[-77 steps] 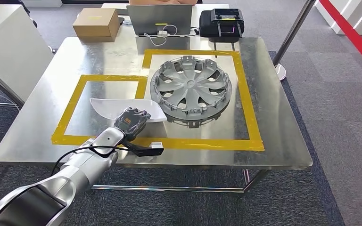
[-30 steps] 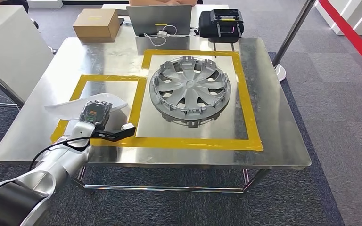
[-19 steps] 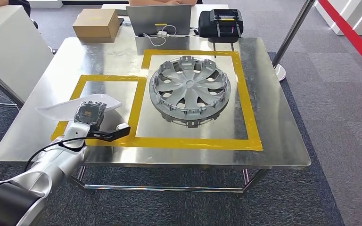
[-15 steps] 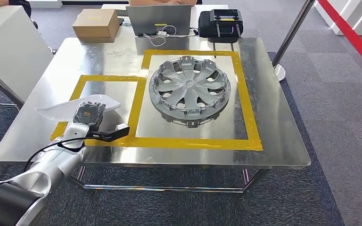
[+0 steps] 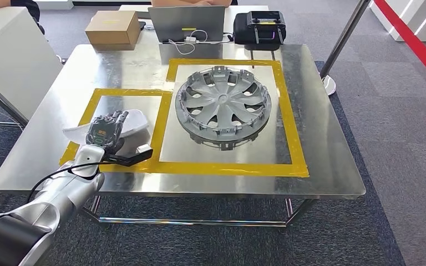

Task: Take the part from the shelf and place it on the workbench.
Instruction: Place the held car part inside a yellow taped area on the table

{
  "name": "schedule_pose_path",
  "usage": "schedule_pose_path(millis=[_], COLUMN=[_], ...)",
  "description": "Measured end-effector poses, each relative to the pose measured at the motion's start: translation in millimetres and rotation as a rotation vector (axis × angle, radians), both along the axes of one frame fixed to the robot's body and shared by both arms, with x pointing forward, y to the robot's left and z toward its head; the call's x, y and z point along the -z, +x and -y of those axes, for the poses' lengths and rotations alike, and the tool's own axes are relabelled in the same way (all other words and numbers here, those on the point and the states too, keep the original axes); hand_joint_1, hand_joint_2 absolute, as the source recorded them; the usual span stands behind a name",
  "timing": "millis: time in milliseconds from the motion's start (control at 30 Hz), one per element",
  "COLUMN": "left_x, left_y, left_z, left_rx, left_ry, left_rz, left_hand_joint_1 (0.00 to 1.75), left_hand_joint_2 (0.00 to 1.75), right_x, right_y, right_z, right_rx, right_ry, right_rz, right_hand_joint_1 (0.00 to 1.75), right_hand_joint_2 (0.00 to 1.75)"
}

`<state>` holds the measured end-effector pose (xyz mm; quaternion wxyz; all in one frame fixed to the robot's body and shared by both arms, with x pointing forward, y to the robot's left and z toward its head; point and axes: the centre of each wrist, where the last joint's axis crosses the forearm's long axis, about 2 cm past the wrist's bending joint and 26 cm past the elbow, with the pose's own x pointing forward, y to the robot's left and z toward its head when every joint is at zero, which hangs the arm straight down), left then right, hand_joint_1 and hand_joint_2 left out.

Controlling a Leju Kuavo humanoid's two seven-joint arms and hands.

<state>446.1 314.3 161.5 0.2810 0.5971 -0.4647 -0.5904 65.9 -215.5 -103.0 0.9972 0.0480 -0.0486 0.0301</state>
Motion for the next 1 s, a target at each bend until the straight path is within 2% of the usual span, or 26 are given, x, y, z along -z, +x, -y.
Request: schedule_pose_path(millis=[433,1000], left_x=[-0.7,-17.2], left_y=[0.5,10.7], left_z=[2,18], left_rx=[0.018,0.055], left_ry=[0.007,0.032], left_rz=[-0.003,-0.035], left_hand_joint_1=[0.00,0.00], left_hand_joint_2=[0.00,0.00], right_x=[0,0], right_y=[0,0], right_z=[0,0], right_rx=[0.003,0.007], right_ry=[0.005,0.013], right_rz=[-0.001,0.003], right_hand_joint_1=[0.00,0.00], right_hand_joint_2=[0.00,0.00])
